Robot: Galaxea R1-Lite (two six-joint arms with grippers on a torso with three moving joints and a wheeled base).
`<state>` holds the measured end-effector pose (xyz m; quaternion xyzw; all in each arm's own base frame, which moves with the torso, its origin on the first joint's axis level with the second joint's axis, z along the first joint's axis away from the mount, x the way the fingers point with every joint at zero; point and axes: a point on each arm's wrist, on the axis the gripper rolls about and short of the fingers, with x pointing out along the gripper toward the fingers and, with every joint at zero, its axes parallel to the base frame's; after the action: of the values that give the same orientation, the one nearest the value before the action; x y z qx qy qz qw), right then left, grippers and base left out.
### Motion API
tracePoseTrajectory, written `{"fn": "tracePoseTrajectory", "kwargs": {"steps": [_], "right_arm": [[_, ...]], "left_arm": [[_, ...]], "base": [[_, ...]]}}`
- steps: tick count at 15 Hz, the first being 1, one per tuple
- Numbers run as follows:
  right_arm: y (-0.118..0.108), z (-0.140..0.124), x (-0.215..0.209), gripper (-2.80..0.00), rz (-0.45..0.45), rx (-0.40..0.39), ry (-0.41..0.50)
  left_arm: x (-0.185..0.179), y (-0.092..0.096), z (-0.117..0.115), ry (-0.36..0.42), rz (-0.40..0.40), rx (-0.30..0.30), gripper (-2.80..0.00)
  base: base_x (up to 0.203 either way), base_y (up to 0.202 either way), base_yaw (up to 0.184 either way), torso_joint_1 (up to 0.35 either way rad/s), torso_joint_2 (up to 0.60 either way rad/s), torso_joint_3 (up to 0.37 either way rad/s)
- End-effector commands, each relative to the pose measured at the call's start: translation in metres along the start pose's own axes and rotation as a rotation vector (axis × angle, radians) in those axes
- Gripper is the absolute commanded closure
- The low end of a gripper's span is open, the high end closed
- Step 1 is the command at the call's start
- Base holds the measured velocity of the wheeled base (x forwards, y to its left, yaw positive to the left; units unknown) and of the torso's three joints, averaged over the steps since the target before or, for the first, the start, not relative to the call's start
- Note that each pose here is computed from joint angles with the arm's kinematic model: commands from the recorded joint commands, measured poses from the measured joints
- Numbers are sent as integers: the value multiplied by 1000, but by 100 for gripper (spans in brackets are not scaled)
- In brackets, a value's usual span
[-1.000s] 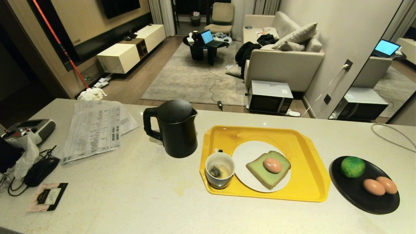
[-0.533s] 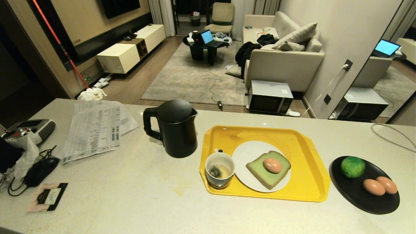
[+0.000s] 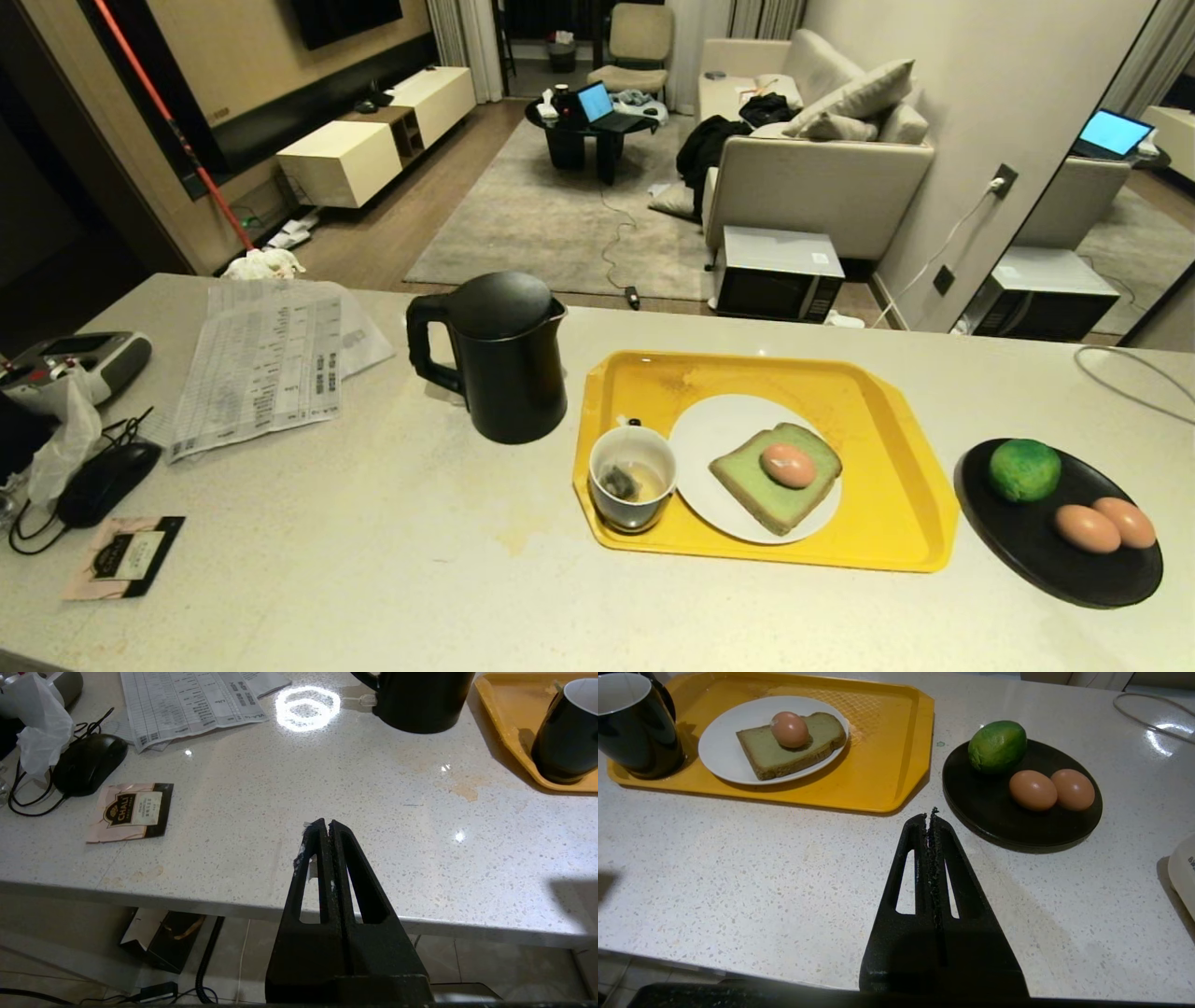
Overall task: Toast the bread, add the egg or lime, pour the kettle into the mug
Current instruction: Pick up the kettle
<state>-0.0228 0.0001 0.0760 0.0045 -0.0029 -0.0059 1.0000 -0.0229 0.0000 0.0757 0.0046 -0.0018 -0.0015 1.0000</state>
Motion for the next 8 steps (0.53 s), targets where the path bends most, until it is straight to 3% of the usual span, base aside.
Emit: {"fn": "tracePoseTrajectory", "kwargs": {"steps": [1, 8], "right_arm": [[0, -1, 0, 0, 0, 0, 4], [0, -1, 0, 0, 0, 0, 3]], "left_arm": [[0, 0, 0, -1, 1, 0, 0], [0, 0, 0, -1, 0, 2, 0]], "base": [[0, 0, 0, -167, 309, 150], [0, 0, 0, -162, 310, 144]]}}
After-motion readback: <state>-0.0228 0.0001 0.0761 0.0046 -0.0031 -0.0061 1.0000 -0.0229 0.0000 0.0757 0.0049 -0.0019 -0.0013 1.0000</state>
